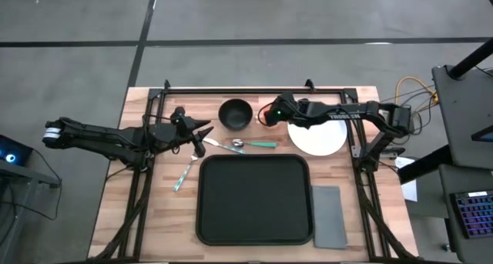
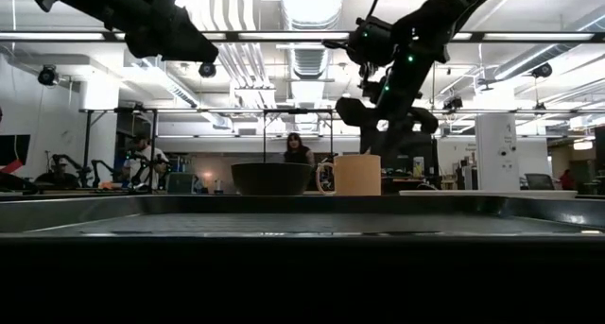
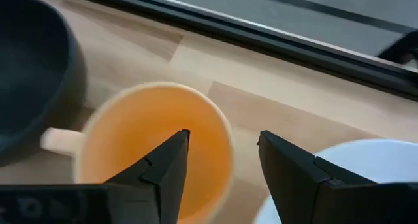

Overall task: Set up tray
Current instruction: Put the yellow mug on the top left corner of the black tray

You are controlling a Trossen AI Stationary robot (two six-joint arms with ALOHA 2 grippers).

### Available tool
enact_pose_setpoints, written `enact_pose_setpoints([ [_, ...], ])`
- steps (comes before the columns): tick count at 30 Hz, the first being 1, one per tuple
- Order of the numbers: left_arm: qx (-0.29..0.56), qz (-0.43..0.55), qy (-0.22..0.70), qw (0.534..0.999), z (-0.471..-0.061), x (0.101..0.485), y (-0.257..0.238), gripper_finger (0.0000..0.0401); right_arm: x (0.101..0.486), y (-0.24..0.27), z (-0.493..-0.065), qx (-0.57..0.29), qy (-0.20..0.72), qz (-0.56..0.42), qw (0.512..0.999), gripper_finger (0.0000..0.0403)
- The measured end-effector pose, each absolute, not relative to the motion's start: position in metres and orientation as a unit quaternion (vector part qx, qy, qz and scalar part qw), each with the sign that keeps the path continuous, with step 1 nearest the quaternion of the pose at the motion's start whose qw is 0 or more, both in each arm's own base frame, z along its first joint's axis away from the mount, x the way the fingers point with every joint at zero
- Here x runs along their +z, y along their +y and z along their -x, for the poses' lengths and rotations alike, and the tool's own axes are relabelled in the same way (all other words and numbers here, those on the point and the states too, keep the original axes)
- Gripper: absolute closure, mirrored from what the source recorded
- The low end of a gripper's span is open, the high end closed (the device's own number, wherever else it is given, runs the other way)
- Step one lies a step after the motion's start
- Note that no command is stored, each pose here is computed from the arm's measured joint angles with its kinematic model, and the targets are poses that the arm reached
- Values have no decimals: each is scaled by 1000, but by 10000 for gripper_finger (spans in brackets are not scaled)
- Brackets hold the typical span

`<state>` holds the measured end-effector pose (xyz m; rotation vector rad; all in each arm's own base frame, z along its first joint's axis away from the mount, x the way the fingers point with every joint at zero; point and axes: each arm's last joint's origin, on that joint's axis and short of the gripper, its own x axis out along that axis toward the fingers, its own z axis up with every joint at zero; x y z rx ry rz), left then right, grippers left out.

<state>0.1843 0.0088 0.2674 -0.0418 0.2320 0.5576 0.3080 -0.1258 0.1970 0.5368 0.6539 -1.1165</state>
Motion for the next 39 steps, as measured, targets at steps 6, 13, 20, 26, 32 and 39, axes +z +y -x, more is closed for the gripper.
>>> enact_pose_setpoints([
  [6,275,21,114,955,-184,267,9,303,190,-125,-307,-510,291,-250,770,227],
  [13,274,21,114,955,-184,267,9,303,183,-125,-305,-512,293,-250,768,227],
  [20,272,21,115,955,-184,267,9,303,169,-128,-313,-506,298,-243,772,235],
  [26,271,21,115,955,-184,267,9,303,172,-130,-315,-508,297,-239,772,275],
  [32,271,25,115,955,-184,267,9,303,173,-131,-314,-508,297,-236,773,362],
  [39,271,24,117,955,-184,267,9,303,180,-130,-310,-500,311,-224,777,392],
])
